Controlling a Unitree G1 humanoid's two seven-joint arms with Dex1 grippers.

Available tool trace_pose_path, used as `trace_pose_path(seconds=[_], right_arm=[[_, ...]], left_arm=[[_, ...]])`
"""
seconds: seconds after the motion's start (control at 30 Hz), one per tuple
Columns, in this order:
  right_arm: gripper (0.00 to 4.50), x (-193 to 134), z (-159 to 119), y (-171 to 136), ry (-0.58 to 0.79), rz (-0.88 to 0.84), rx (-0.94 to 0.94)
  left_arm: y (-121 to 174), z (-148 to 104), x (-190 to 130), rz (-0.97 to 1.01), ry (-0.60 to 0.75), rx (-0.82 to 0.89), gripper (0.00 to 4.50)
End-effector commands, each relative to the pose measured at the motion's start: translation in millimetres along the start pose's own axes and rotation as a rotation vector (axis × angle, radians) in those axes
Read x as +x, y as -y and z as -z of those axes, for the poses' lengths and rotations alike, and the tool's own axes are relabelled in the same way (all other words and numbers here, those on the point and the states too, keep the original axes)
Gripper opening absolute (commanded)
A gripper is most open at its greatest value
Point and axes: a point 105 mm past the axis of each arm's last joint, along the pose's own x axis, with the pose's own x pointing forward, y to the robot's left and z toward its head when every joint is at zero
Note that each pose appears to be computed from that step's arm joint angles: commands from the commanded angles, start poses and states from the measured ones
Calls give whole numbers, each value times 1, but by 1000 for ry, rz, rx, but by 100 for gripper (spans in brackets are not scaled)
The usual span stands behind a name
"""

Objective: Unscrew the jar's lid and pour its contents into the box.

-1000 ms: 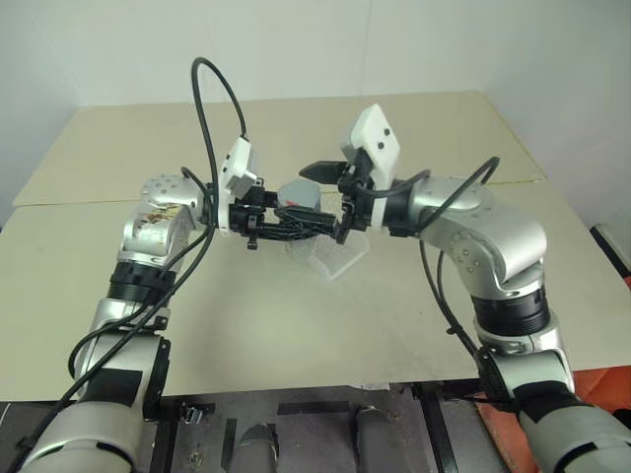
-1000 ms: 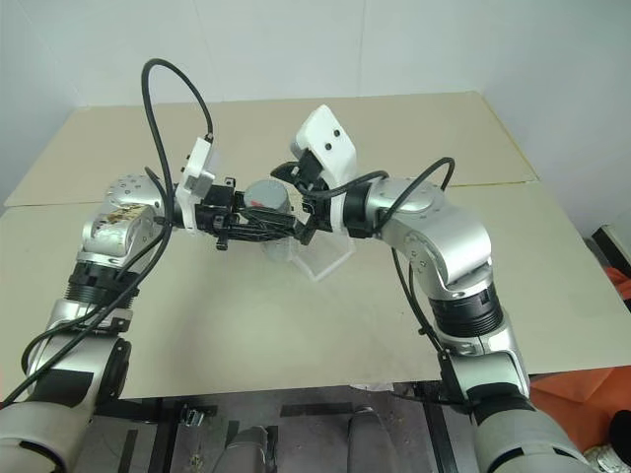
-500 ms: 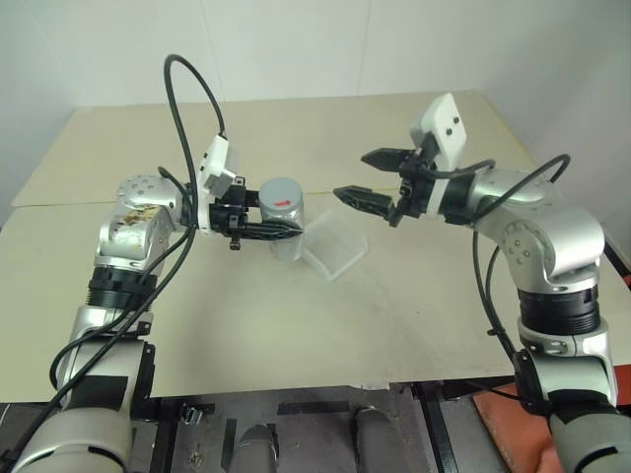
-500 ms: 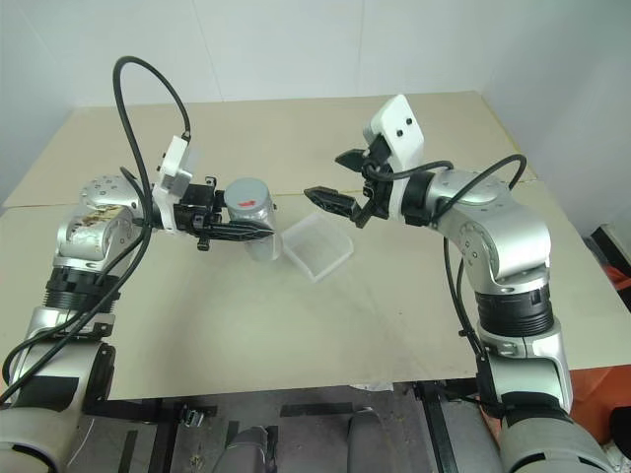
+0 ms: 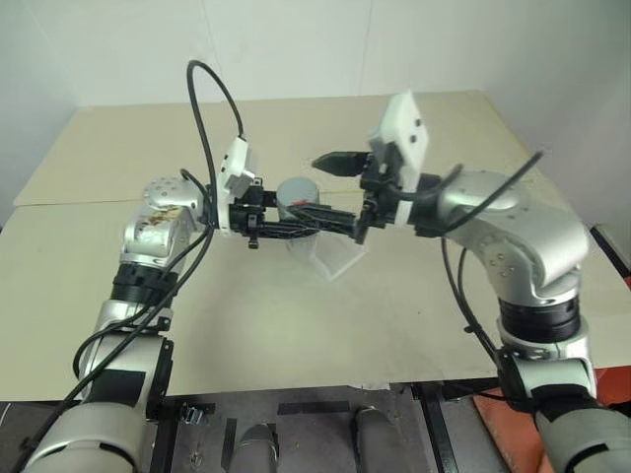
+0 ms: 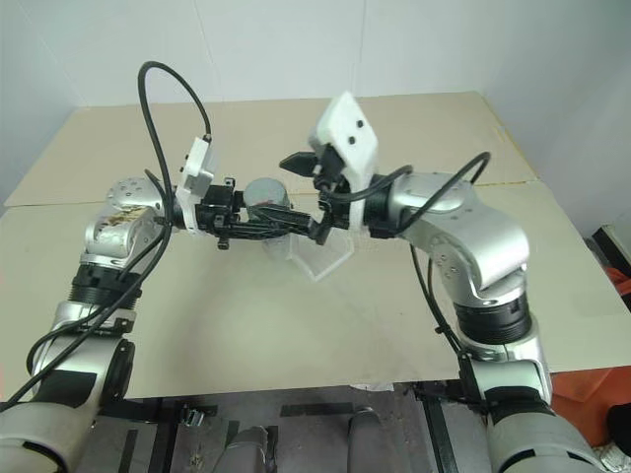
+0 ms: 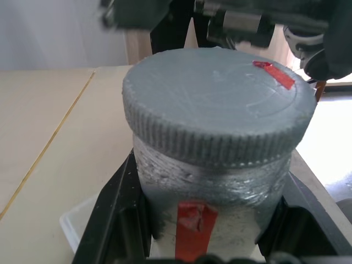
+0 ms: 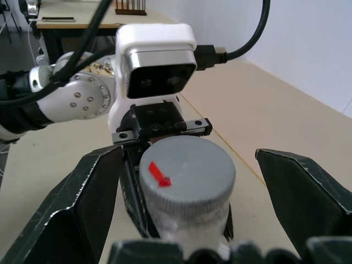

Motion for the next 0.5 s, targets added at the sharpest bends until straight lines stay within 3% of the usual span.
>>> trace_pose_path(seconds=[0.03,0.27,0.5], right_arm=[[448,6,-16,1,42,19,-53],[448,15,-12,12,29,66,-42],[448,0,-2,24,-5,112,-34]], left_arm=[[-2,-12,0,9,11,46,195],[-1,-12,-4,-1,9,43,195],[-1,-12,-13,-21,-5,50,195]])
